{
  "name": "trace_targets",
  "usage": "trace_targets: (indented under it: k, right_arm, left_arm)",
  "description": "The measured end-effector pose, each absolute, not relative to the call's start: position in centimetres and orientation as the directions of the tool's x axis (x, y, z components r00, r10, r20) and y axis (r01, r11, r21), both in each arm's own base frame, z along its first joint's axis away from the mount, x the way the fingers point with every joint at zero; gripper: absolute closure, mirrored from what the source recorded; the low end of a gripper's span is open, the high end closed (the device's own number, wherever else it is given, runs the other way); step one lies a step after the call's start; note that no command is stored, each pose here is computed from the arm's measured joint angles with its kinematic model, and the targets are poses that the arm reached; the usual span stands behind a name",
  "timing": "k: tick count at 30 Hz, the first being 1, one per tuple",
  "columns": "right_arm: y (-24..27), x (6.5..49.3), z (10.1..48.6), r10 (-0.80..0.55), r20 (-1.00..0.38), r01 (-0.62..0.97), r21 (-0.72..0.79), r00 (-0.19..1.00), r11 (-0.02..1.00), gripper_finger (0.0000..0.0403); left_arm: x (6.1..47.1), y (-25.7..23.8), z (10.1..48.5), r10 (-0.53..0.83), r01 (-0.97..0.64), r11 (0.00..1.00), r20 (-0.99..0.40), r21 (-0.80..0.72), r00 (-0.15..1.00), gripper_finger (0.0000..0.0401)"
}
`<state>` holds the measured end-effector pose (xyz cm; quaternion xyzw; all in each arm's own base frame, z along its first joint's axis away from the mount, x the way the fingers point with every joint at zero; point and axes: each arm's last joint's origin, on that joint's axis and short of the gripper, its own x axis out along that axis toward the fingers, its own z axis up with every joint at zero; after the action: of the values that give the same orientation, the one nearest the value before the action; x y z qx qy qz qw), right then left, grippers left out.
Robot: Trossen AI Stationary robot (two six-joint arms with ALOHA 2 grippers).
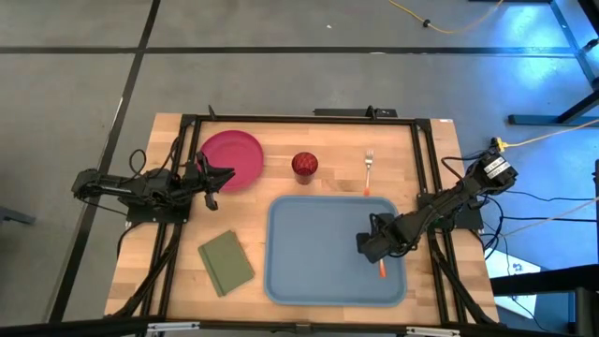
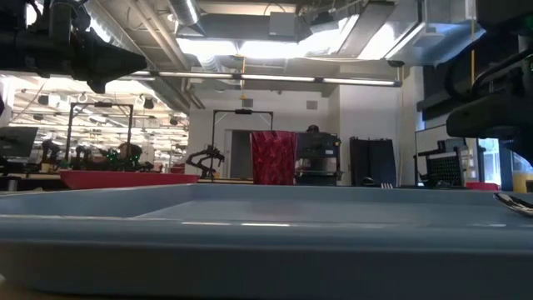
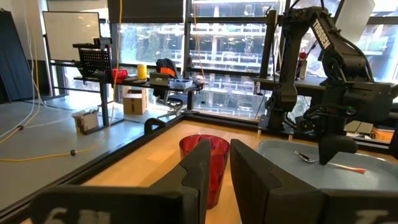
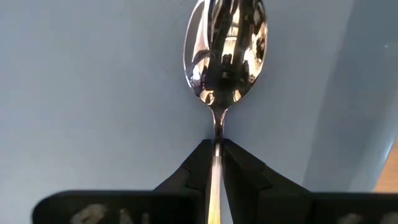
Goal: Pick and place plate/cup/fork/spoon on tray
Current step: Put the orange spoon on the blue serving tray
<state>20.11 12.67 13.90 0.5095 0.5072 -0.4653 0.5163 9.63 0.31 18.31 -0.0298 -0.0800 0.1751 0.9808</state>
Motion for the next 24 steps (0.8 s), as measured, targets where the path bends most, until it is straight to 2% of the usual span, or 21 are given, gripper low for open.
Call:
trace_targets:
  k: [24]
  right_arm:
    - [12.63, 20.04, 13.89, 0.031, -0.998, 0.997, 0.048, 0.046, 0.068, 0.0361]
  left_arm:
    - [9.63, 0.31, 18.31, 0.349, -0.339, 0.937, 0.147, -0.087, 0.926, 0.0346]
